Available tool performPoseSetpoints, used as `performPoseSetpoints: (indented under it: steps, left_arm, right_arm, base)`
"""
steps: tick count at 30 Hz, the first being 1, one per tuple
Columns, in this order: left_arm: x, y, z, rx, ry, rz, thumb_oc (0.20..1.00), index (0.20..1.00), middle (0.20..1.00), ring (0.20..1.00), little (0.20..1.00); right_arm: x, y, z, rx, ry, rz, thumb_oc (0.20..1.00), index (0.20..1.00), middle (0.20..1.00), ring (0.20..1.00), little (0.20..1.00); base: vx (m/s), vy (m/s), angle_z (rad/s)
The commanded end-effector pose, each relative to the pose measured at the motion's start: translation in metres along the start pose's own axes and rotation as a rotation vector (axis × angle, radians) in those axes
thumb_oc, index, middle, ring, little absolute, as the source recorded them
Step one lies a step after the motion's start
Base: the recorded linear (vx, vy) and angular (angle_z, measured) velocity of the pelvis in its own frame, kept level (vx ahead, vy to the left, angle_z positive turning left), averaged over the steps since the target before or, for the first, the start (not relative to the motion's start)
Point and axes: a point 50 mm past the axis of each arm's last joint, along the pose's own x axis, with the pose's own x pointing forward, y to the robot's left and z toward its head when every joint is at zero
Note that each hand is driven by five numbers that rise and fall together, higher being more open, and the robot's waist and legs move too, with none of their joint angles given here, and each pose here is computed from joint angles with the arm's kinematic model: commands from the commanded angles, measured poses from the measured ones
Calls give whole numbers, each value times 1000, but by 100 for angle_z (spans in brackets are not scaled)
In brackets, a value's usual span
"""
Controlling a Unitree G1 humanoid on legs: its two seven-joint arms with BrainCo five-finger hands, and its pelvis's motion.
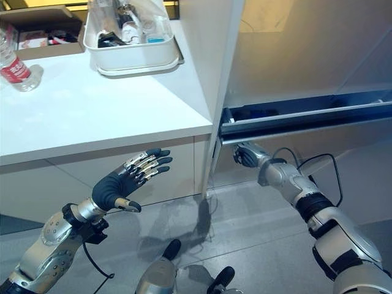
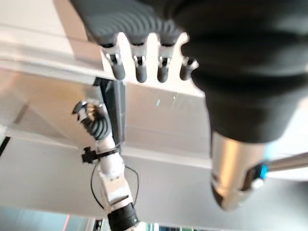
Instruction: Take the drinks into the refrigerator
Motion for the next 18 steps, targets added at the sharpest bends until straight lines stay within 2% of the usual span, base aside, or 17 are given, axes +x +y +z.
performPoseSetpoints:
  steps: [1,3,4,9,10,14,15,18]
  left_arm:
    - [5,-9,10,-19,-82,-24,1000,1000,1000,1000,1000]
    - [2,-7,10,-4,-76,-7,1000,1000,1000,1000,1000]
    - [0,-6,9,8,-73,5,1000,1000,1000,1000,1000]
    - [-5,0,8,47,-57,42,1000,1000,1000,1000,1000]
    - [-8,3,8,68,-49,57,1000,1000,1000,1000,1000]
    - [-12,7,4,84,-32,97,1000,1000,1000,1000,1000]
    - [-17,12,-4,107,7,131,1000,1000,1000,1000,1000]
    - [-28,20,-22,123,92,196,1000,1000,1000,1000,1000]
  right_arm:
    - [-5,-4,-2,66,2,-32,200,200,200,200,200]
    - [-19,12,-10,135,21,-22,511,511,511,511,511]
    - [-30,22,-16,198,48,-37,1000,1000,1000,1000,1000]
    - [-76,70,-41,387,190,-15,1000,1000,1000,1000,1000]
    - [-92,91,-47,460,254,5,1000,1000,1000,1000,1000]
    - [-108,114,-50,589,331,-2,1000,1000,1000,1000,1000]
    - [-118,132,-53,658,395,16,1000,1000,1000,1000,1000]
    - [-129,152,-52,720,446,59,1000,1000,1000,1000,1000]
  base:
    - [-2,35,31]
    - [-13,27,27]
    - [-16,25,17]
    - [-8,11,2]
    - [-24,32,-3]
    - [-31,41,-28]
    - [-24,34,-38]
    - [-27,44,-50]
